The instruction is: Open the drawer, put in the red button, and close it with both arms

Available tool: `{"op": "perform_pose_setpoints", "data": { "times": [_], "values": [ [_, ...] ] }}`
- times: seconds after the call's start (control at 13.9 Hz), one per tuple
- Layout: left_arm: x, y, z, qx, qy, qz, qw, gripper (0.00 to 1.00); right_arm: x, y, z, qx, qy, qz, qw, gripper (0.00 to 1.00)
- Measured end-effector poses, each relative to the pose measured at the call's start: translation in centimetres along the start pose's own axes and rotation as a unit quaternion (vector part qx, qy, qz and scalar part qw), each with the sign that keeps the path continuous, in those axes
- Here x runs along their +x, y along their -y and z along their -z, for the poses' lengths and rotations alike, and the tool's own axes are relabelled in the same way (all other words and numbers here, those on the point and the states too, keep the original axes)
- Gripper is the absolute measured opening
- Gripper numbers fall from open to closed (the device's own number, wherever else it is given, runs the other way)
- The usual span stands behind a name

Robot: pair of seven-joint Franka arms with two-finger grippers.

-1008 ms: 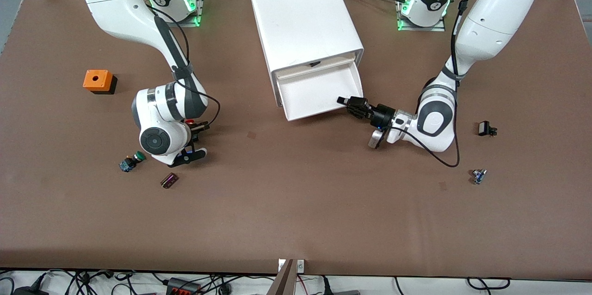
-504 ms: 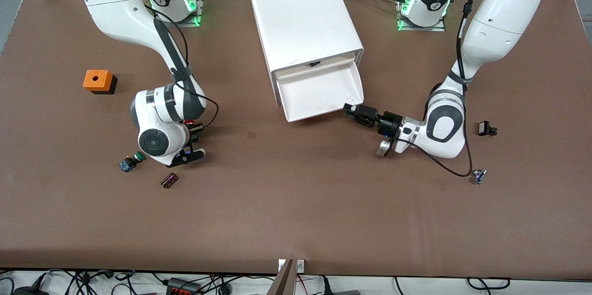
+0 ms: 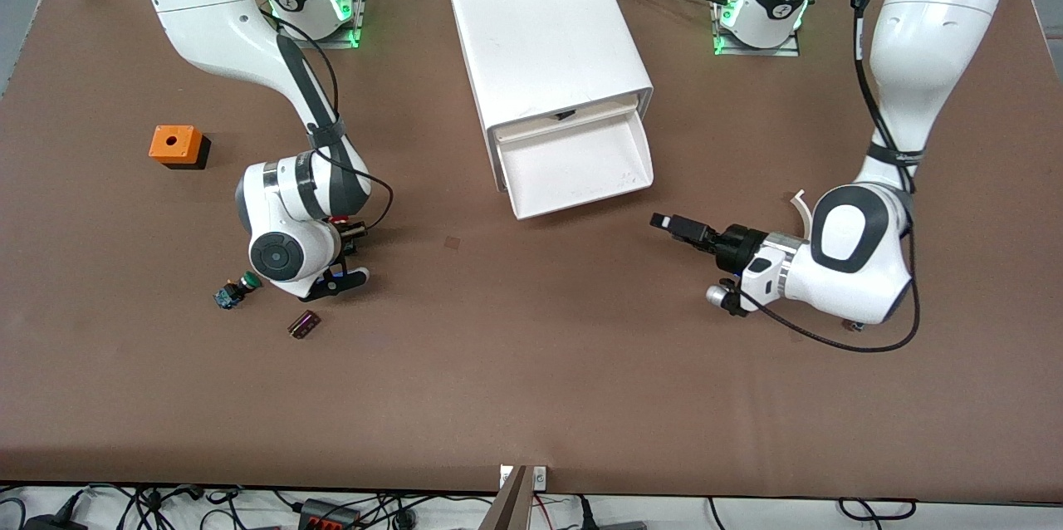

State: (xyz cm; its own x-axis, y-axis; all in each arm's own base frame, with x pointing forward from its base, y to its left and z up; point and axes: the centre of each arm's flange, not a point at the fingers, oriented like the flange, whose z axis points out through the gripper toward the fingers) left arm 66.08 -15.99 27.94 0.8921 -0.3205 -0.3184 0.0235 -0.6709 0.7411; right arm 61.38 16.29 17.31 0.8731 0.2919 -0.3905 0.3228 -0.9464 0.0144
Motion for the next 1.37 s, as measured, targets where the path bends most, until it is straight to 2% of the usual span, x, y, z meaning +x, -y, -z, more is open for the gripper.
{"op": "perform_pose_setpoints", "data": {
  "times": [0.14,0.22,0.43,0.58,0.72,0.86,1.15,1.37],
  "values": [
    [0.0,0.6,2.6,0.094,-0.008,0.052,0.994,1.0,0.1,0.0,-0.2,0.0,-0.001,0.0,1.0,0.52],
    [-0.2,1.1,3.7,0.144,-0.013,0.073,0.987,1.0,0.1,0.0,-0.2,-0.001,-0.002,0.0,1.0,0.43],
    [-0.3,3.0,6.1,0.274,-0.028,0.099,0.956,1.0,0.4,0.0,0.3,-0.001,-0.008,0.0,1.0,0.41],
    [-0.1,4.1,7.7,0.332,-0.051,0.098,0.937,1.0,0.9,0.2,1.9,-0.002,-0.023,0.003,1.0,0.41],
    [0.8,5.2,9.0,0.35,-0.092,0.088,0.928,1.0,1.4,0.5,5.1,-0.003,-0.045,0.006,0.999,0.41],
    [0.9,7.1,10.2,0.353,-0.112,0.094,0.924,1.0,1.4,0.9,10.4,0.003,-0.07,0.007,0.998,0.41],
    [-0.3,10.4,13.0,0.346,-0.116,0.103,0.925,1.0,-0.4,2.2,22.6,0.033,-0.121,0.015,0.992,0.41],
    [-0.2,10.6,12.6,0.345,-0.111,0.101,0.926,1.0,-1.3,4.4,26.0,0.047,-0.139,0.031,0.989,0.41]
  ]
}}
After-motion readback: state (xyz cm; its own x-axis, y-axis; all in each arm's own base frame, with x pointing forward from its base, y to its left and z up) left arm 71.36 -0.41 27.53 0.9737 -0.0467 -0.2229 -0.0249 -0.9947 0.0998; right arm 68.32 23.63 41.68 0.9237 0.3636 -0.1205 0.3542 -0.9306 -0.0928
